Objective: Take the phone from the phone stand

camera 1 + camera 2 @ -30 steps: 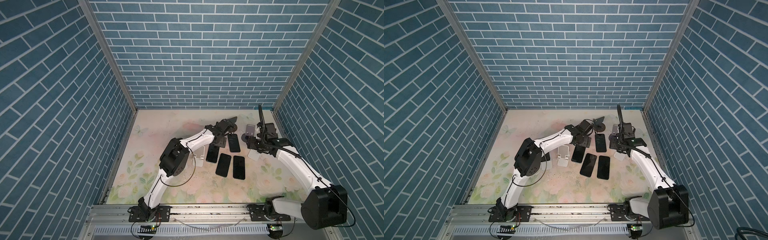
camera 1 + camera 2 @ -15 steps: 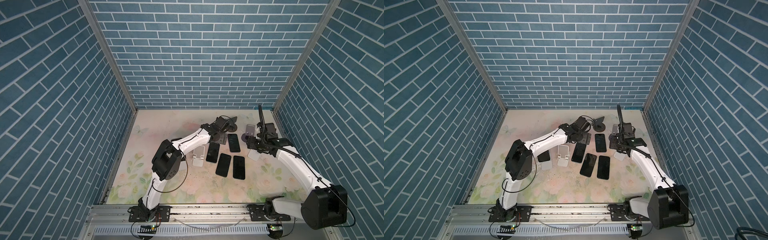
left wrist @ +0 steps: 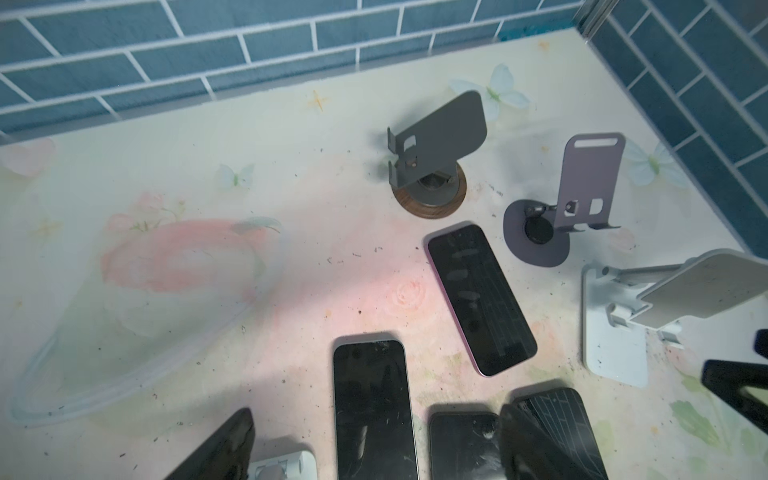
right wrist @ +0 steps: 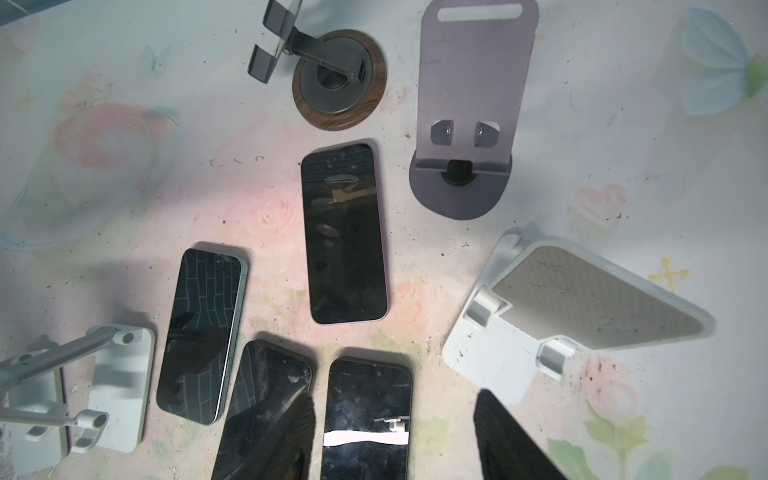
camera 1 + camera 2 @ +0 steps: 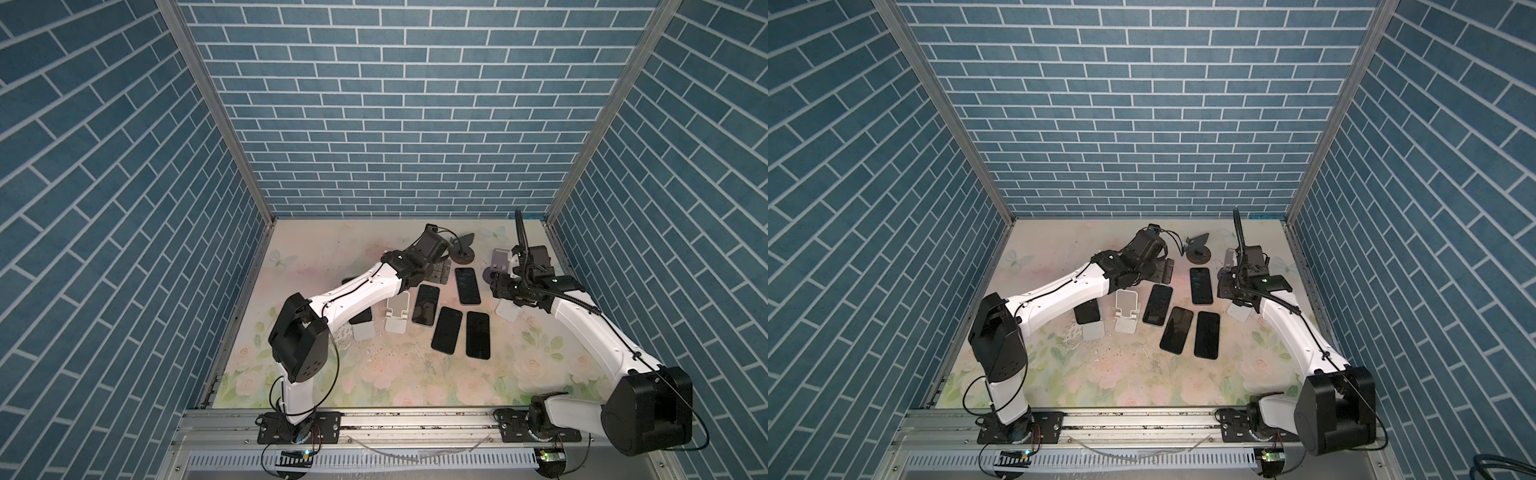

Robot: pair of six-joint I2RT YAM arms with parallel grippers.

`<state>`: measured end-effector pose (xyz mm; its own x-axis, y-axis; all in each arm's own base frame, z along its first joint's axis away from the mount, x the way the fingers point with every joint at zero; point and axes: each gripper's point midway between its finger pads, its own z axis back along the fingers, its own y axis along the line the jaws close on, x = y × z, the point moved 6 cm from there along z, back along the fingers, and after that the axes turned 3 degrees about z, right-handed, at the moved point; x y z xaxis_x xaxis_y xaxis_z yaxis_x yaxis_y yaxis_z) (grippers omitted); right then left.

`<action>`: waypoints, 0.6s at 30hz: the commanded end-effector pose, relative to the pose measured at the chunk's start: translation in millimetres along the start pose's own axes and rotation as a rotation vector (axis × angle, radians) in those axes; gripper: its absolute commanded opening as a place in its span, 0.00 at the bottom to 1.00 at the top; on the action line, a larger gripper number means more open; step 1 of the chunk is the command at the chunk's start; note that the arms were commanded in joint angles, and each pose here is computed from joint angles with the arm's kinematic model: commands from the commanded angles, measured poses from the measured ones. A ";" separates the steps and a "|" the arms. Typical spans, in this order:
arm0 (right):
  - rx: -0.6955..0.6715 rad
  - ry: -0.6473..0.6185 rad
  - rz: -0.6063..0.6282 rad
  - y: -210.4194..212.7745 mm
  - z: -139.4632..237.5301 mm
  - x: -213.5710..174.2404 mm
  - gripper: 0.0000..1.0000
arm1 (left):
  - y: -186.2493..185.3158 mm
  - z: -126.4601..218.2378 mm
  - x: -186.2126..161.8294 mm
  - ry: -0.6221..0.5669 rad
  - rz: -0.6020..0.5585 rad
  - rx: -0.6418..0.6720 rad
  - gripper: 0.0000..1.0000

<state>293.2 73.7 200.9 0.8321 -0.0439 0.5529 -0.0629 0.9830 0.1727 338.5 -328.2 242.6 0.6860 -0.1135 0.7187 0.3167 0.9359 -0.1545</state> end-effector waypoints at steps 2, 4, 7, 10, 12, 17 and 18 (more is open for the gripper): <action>0.041 -0.022 -0.013 8.2 7.9 13.7 0.63 | 4.5 19.6 9.6 -0.118 0.009 -0.021 0.92; 0.075 -0.019 -0.012 14.1 8.4 15.1 0.63 | 8.5 27.1 9.7 -0.154 0.019 -0.022 0.92; 0.091 -0.019 0.007 23.2 8.6 16.2 0.66 | 14.3 40.1 10.6 -0.200 0.025 -0.022 0.92; 0.099 -0.013 0.027 33.9 6.7 16.5 0.69 | 21.2 52.4 11.0 -0.224 0.016 -0.001 0.92; 0.109 -0.006 0.043 42.7 4.9 16.6 0.69 | 26.5 62.0 11.5 -0.241 0.011 0.016 0.92; 0.108 -0.008 0.071 60.4 -0.1 18.6 0.72 | 39.4 83.9 9.3 -0.282 0.004 0.047 0.94; 0.114 -0.012 0.073 64.2 -0.7 19.6 0.73 | 42.7 88.3 8.8 -0.290 0.003 0.056 0.94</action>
<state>297.1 127.1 206.0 0.8391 0.0488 0.5417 -0.1940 0.9573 0.2142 304.2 -271.9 294.7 0.5080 -0.0132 0.8612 0.2946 0.9422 -0.1593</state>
